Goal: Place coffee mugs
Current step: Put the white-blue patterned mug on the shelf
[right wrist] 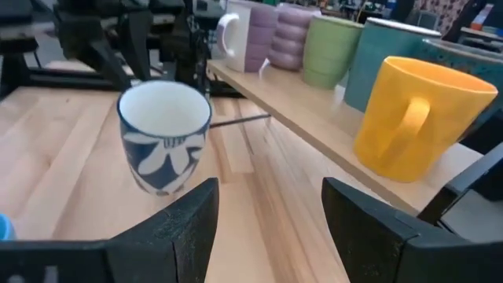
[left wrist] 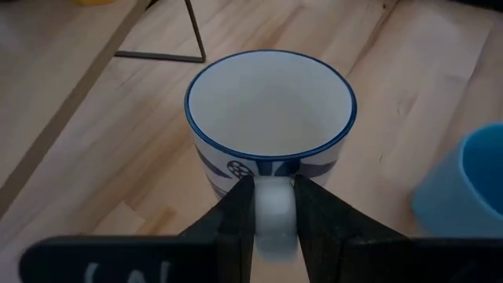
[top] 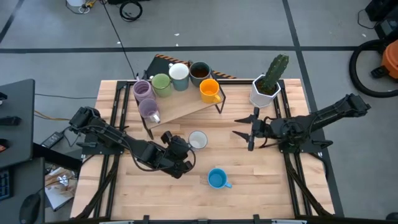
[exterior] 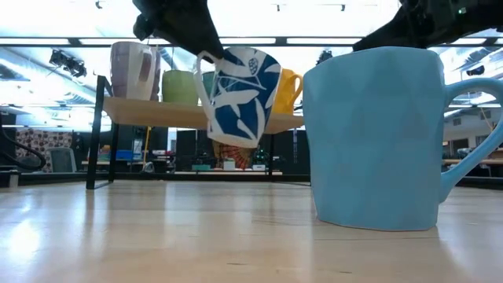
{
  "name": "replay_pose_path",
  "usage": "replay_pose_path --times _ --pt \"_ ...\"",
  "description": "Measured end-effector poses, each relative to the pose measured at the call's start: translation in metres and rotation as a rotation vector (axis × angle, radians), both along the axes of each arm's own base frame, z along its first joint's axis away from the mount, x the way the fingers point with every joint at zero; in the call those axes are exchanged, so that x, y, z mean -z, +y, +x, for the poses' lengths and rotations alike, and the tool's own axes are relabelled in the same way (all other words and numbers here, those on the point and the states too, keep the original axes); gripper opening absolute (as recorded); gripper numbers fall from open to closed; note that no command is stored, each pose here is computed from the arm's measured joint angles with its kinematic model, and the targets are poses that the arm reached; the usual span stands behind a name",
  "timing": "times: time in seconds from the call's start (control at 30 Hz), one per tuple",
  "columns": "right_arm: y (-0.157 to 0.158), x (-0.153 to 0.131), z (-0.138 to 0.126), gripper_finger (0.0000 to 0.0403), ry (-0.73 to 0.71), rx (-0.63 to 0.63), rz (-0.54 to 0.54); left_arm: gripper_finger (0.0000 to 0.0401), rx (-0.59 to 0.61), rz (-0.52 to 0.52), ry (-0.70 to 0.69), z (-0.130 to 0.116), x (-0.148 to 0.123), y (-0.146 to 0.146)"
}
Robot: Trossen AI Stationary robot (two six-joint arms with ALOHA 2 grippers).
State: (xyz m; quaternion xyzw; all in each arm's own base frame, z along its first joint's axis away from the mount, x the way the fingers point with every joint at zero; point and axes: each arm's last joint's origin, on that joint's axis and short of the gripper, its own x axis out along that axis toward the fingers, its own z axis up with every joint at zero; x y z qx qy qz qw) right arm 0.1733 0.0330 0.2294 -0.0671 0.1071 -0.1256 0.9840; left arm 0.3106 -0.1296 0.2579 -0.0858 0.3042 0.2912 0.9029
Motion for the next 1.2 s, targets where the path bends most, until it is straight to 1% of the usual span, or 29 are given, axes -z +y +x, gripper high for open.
replay_pose_path --times 0.2,0.53,0.67,0.8,0.93,1.13,1.2 --pt "-0.003 0.001 -0.001 0.0232 0.022 0.006 -0.033 0.0076 -0.021 -0.030 -0.041 0.003 -0.002 0.001" --pt "-0.005 -0.003 -0.009 0.0232 0.028 0.000 -0.081 0.0076 -0.066 -0.025 -0.079 0.008 -0.004 0.010" --pt "-0.007 -0.005 -0.016 0.0232 0.032 0.031 -0.081 0.0076 -0.060 -0.008 -0.153 0.010 -0.018 0.015" --pt "-0.009 -0.007 -0.020 0.0232 0.026 0.035 -0.074 0.0076 -0.069 0.062 -0.204 0.008 -0.033 0.021" --pt "-0.009 -0.008 -0.021 0.0232 0.010 0.036 -0.063 0.0076 -0.139 0.150 -0.241 0.003 -0.045 0.031" --pt "-0.009 -0.009 -0.021 0.0232 0.008 0.037 -0.059 0.0075 -0.223 0.277 -0.246 0.005 -0.053 0.046" --pt "-0.009 -0.009 -0.021 0.0232 0.006 0.031 -0.052 0.0075 -0.260 0.305 -0.239 0.007 -0.054 0.055"
